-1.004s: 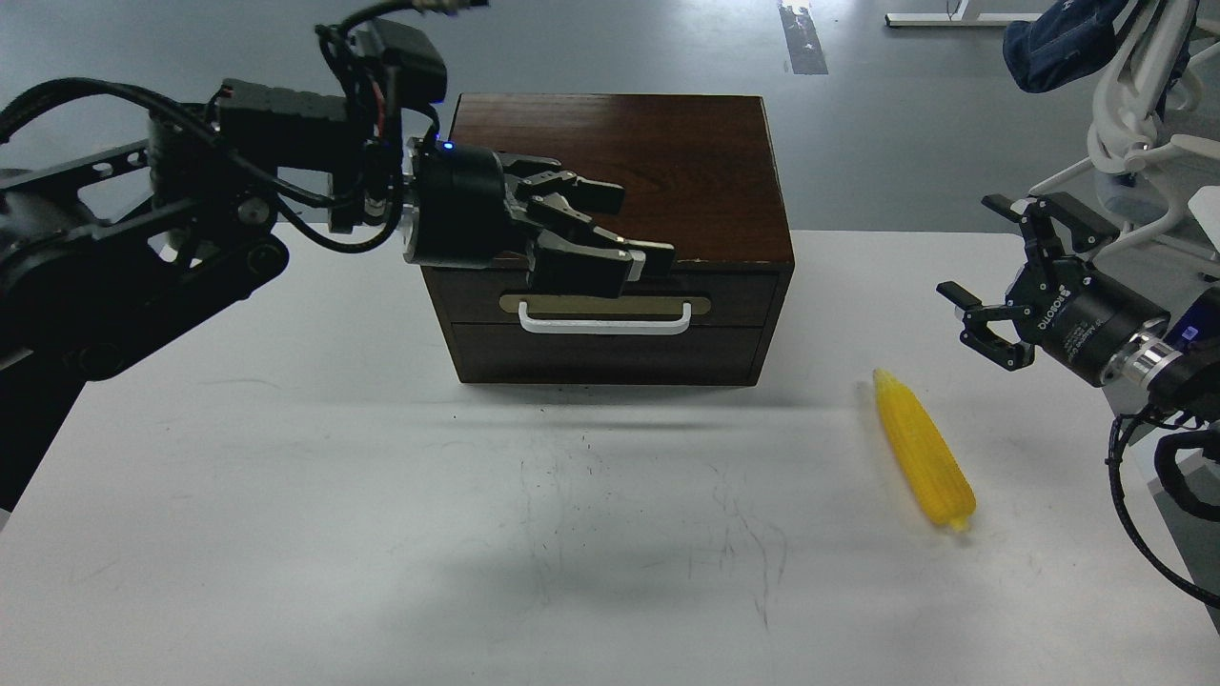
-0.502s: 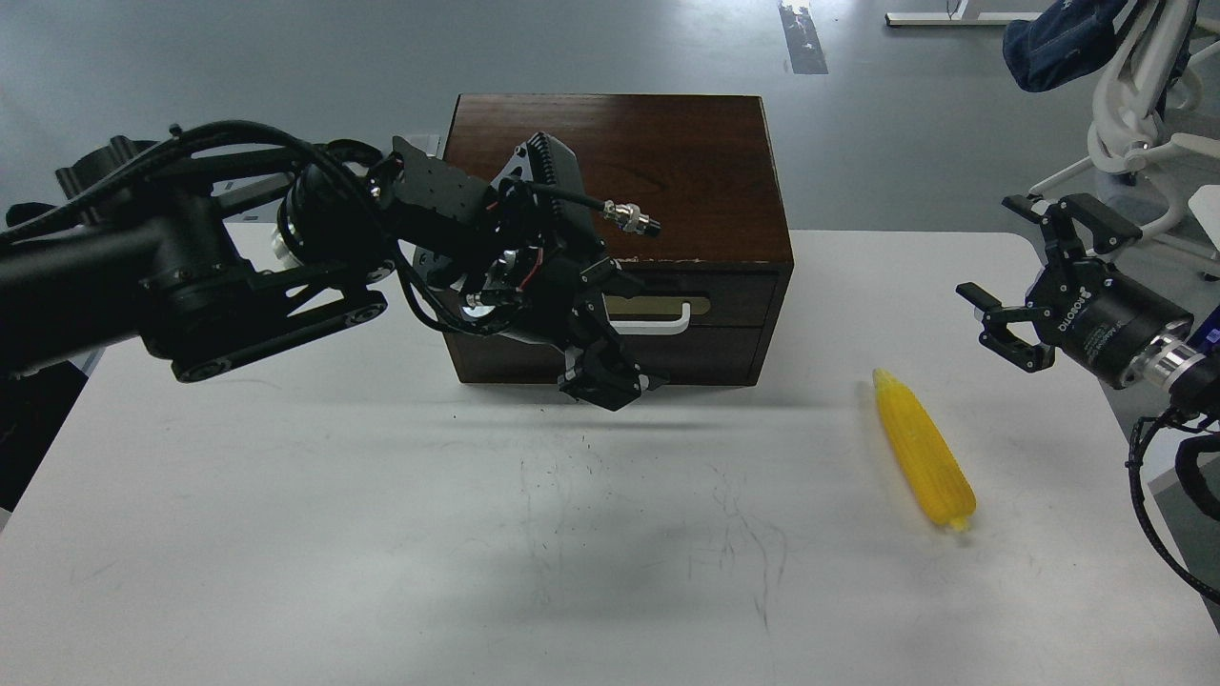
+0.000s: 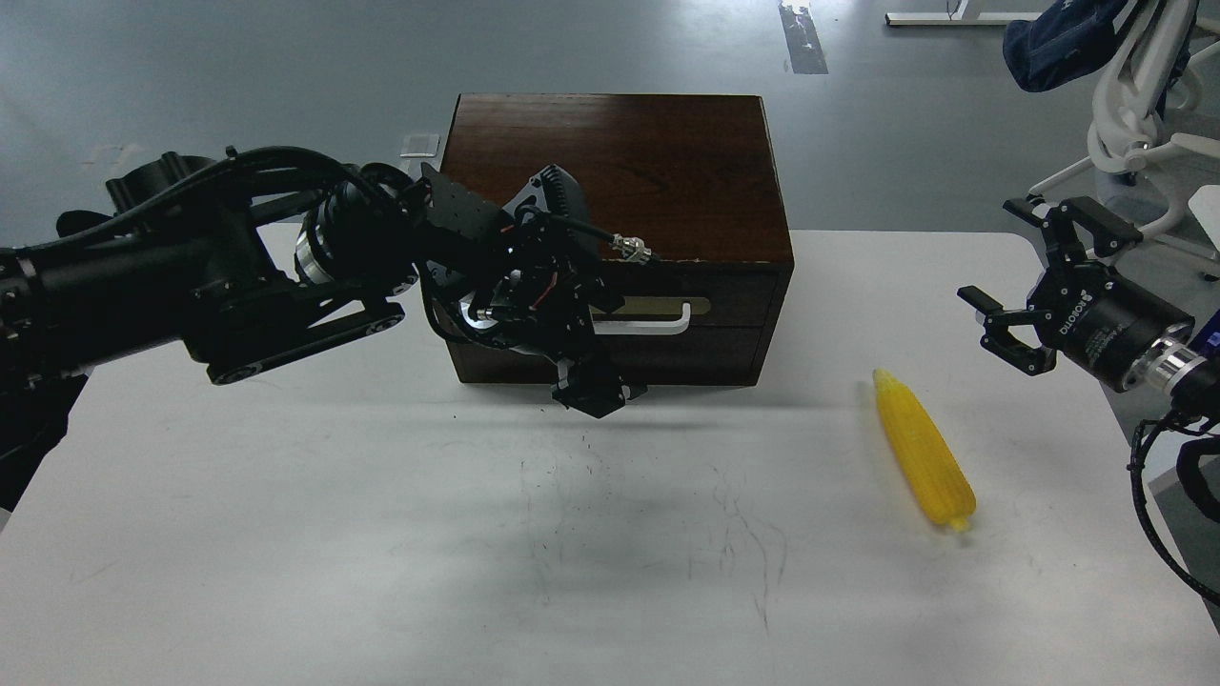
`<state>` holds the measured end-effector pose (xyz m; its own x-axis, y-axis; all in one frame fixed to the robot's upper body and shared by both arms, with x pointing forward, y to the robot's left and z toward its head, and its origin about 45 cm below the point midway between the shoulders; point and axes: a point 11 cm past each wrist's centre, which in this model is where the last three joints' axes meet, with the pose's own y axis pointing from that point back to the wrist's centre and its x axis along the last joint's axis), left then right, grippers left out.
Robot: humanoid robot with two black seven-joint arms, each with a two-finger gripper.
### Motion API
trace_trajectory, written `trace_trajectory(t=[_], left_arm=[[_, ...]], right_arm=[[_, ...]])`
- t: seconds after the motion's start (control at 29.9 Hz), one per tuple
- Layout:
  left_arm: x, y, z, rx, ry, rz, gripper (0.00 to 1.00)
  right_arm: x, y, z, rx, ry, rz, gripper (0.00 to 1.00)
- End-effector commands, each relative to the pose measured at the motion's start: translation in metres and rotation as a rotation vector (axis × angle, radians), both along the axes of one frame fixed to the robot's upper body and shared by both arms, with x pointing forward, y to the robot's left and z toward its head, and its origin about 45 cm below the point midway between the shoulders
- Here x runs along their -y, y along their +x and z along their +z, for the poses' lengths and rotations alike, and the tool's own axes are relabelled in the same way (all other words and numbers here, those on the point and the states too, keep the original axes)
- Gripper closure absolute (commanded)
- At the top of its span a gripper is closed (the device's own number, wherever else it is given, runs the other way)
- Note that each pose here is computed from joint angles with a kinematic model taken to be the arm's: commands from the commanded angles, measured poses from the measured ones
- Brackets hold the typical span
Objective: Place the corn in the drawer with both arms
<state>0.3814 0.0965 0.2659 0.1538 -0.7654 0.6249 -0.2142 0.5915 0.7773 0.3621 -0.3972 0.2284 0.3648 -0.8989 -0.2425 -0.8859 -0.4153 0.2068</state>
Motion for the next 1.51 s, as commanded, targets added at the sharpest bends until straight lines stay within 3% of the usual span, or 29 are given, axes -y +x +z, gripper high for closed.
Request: trace_trajectory(t=[0.0,0.7,1.47], left_arm=[[-0.005,0.001,-0.007,-0.007,0.027,0.007,0.01],[-0.004,-0.007,-0.018,-0.029,0.054,-0.012,0.01],[0.006,-0.059,-0.008,-0.074,0.011,-0.164,0.01]], right_arm=[[0.000,-0.001,-0.001,-0.002,0.000,-0.001,0.01],[0.000,-0.001,-0.001,-0.003,-0.001,0.000,0.01],[0.001,-0.002,-0.003,-0.008,-0.001,-0.001,0.01]])
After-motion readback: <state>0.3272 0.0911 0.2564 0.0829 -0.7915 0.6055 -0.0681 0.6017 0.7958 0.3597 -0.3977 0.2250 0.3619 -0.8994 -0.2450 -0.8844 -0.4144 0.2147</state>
